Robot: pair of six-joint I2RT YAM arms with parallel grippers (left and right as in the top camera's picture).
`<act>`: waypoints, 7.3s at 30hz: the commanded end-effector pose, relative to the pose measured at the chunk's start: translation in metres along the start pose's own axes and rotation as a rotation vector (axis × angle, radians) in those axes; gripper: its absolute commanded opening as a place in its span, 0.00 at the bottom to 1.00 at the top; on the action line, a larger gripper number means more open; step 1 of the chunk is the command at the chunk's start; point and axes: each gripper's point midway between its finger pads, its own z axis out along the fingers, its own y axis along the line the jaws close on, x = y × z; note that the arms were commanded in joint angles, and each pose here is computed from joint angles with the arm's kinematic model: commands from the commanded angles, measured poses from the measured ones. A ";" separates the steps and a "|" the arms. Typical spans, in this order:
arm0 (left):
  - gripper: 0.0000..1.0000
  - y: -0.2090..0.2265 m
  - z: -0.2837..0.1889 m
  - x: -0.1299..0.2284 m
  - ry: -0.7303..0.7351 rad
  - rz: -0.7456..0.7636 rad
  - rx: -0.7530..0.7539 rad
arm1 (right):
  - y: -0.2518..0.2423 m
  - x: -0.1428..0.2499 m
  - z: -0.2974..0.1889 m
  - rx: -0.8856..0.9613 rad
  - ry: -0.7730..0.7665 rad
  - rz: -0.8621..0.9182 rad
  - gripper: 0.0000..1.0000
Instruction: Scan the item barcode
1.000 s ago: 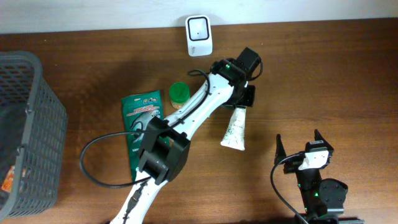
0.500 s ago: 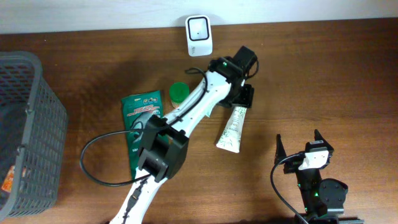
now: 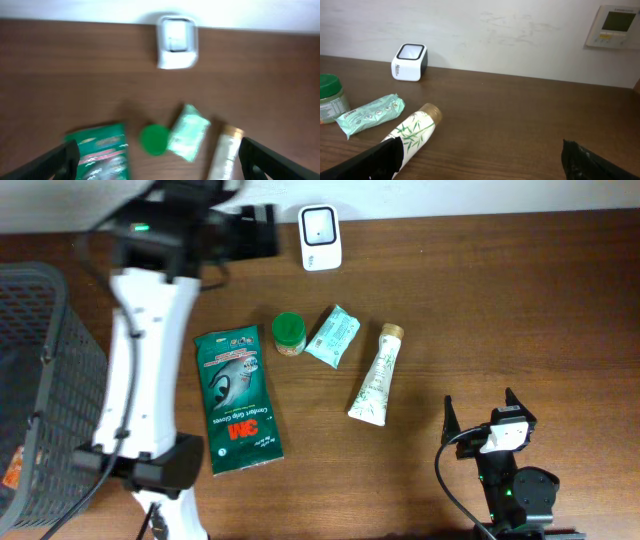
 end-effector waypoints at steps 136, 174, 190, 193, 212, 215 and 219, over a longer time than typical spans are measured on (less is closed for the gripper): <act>0.00 -0.044 0.146 0.273 0.488 0.186 -0.175 | 0.002 0.002 0.000 -0.010 0.004 0.013 0.98; 0.61 0.167 0.031 0.071 0.037 -0.308 -0.405 | 0.002 0.002 0.000 -0.010 0.004 0.013 0.98; 0.99 0.171 0.030 0.071 0.037 -0.316 -0.410 | 0.002 0.002 0.000 -0.010 0.004 0.013 0.98; 0.99 0.171 0.030 0.071 0.038 -0.316 -0.410 | 0.002 0.002 0.000 -0.010 0.004 0.013 0.98; 0.99 0.158 0.035 0.071 0.065 -0.241 -0.325 | 0.022 -0.006 -0.002 -0.131 -0.026 0.062 0.98; 0.99 0.158 0.035 0.071 0.065 -0.241 -0.325 | 0.030 -0.019 -0.005 -0.181 -0.051 0.063 0.98; 0.99 0.158 0.035 0.071 0.064 -0.241 -0.325 | 0.035 -0.043 -0.013 -0.217 -0.077 0.057 0.98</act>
